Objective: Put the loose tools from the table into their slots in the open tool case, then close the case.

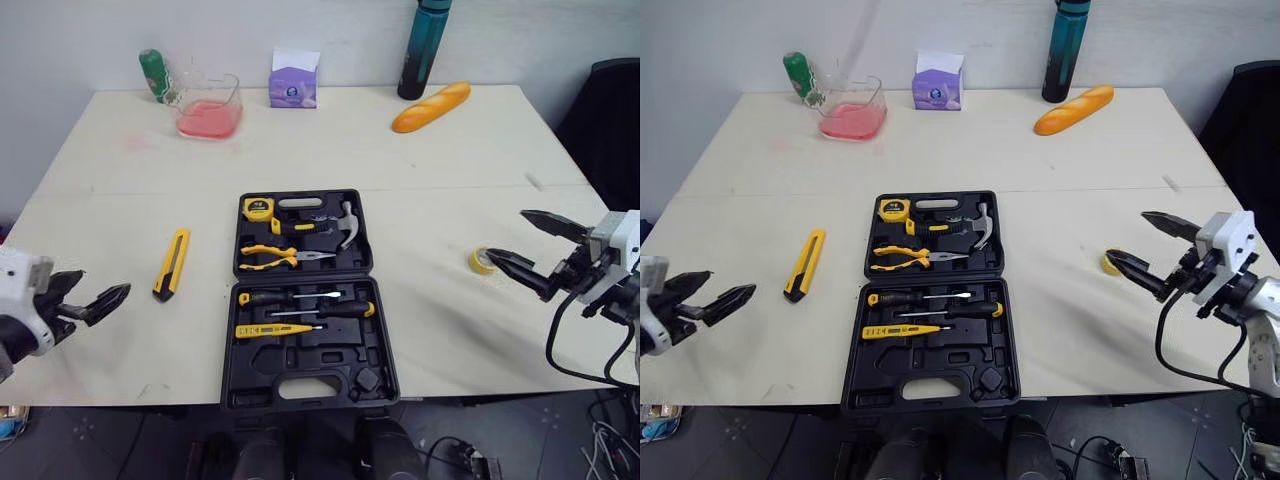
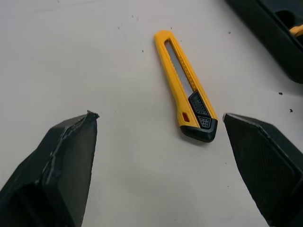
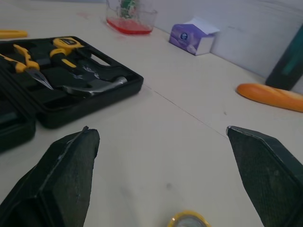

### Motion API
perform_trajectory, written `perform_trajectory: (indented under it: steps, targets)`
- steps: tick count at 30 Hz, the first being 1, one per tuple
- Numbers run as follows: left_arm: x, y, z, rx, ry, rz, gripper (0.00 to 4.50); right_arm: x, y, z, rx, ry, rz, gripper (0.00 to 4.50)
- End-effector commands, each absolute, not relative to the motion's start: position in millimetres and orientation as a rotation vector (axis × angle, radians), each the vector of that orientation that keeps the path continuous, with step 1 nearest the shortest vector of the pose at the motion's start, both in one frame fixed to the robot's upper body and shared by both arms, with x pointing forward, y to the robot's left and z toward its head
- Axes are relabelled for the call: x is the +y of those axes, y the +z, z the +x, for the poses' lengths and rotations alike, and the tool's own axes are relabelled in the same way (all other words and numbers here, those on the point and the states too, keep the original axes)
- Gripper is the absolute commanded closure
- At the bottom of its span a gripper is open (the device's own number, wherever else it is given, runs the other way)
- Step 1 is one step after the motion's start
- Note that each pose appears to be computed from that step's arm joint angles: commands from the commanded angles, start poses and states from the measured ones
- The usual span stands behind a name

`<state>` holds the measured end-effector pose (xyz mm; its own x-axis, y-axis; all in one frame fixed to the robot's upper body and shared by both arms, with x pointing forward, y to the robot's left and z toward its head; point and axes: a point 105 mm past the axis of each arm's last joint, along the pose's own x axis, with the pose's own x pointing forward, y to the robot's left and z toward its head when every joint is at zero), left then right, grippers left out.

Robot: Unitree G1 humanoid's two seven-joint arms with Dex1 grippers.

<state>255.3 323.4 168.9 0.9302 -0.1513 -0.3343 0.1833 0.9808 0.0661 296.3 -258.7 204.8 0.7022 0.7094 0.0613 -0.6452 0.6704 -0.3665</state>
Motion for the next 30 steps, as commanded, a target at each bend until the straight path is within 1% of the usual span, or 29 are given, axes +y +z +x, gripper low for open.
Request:
perform_trajectory:
  steps: [1,2,5,8,11,18,22,30]
  targets:
    - [288.3,177.6,269.4,0.399,-0.178,0.029,0.04,-226.3,222.9,284.8,-0.298,0.949,-0.325,0.0]
    - [281.8,176.3,271.7,0.432,-0.178,0.025,0.04,-221.7,222.6,282.5,-0.295,0.986,-0.308,0.0]
    - [281.5,175.8,284.1,0.465,-0.061,0.03,0.04,-207.8,221.4,280.5,-0.298,1.046,-0.306,0.0]
    - [270.2,163.3,295.2,0.527,-0.057,0.036,0.04,-190.4,216.2,276.1,-0.298,1.143,-0.313,0.0]
    - [271.6,157.8,304.2,0.553,-0.038,0.057,0.04,-179.9,213.0,275.0,-0.313,1.182,-0.325,0.0]
    - [278.4,157.3,322.9,0.538,0.013,0.027,0.04,-172.0,204.7,273.6,-0.296,1.207,-0.304,0.0]
    - [267.7,152.6,331.5,0.55,-0.029,0.047,0.04,-164.5,203.7,271.6,-0.301,1.225,-0.292,0.0]
    - [264.9,143.7,345.0,0.563,-0.05,0.067,0.04,-154.1,199.6,267.6,-0.288,1.255,-0.274,0.0]
